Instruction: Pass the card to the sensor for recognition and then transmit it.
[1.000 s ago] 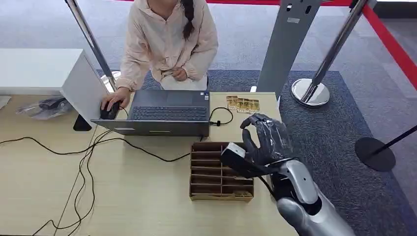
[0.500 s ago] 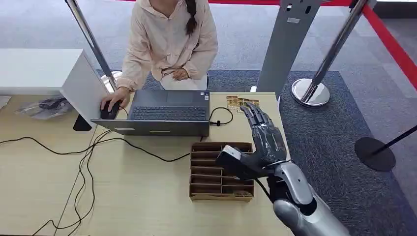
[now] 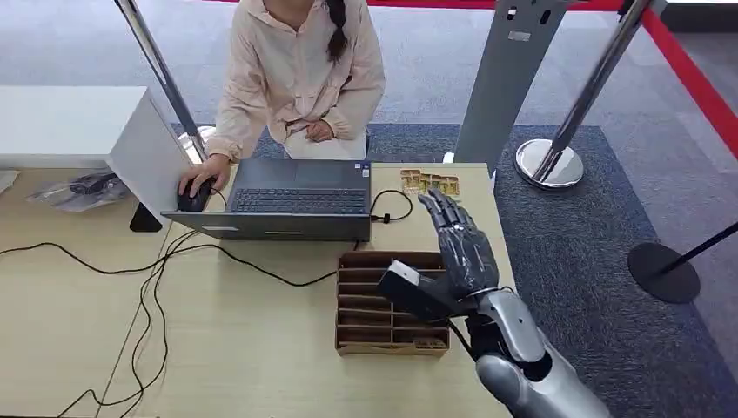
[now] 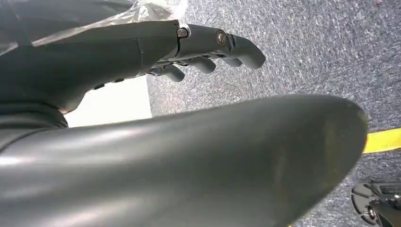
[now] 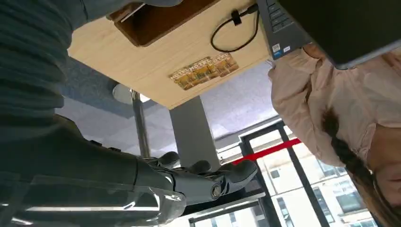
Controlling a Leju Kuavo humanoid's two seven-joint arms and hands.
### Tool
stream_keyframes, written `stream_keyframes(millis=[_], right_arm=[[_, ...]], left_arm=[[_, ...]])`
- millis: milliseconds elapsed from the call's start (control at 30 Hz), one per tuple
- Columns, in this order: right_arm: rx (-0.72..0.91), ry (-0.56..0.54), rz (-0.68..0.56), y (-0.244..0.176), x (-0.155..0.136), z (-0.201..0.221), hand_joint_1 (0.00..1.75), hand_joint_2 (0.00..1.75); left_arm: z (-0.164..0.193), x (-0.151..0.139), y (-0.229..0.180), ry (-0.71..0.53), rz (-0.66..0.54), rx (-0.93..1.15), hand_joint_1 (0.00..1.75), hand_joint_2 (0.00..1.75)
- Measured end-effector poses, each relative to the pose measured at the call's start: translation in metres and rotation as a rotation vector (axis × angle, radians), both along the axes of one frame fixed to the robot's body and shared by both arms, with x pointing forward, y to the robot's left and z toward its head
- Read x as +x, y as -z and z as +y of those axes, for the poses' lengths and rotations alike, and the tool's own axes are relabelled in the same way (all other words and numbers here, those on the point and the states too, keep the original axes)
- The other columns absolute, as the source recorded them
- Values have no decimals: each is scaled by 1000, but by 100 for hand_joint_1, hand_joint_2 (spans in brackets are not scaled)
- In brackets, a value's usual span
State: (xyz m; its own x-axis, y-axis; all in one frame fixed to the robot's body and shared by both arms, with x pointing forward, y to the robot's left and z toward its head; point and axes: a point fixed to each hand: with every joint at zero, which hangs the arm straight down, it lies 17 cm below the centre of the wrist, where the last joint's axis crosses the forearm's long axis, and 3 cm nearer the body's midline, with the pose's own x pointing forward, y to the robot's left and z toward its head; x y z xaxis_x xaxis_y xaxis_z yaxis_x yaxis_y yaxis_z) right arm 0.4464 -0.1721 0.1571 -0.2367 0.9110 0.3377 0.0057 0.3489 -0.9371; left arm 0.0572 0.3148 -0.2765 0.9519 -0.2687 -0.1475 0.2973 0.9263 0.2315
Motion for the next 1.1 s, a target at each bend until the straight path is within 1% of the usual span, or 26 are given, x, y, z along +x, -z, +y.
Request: stream_keyframes(millis=[633, 933, 1033, 1100], right_arm=[[15, -8, 28, 12, -1, 8, 5, 175], [14, -6, 50, 22, -1, 8, 12, 175], [12, -4, 56, 26, -1, 8, 21, 175], [12, -4, 59, 27, -1, 8, 35, 175]], left_arm=[[1, 0, 0, 1, -2, 1, 0, 0], [1, 0, 0, 0, -3, 1, 0, 0], [1, 1, 0, -1, -4, 2, 0, 0], [1, 1, 0, -2, -4, 1, 0, 0]])
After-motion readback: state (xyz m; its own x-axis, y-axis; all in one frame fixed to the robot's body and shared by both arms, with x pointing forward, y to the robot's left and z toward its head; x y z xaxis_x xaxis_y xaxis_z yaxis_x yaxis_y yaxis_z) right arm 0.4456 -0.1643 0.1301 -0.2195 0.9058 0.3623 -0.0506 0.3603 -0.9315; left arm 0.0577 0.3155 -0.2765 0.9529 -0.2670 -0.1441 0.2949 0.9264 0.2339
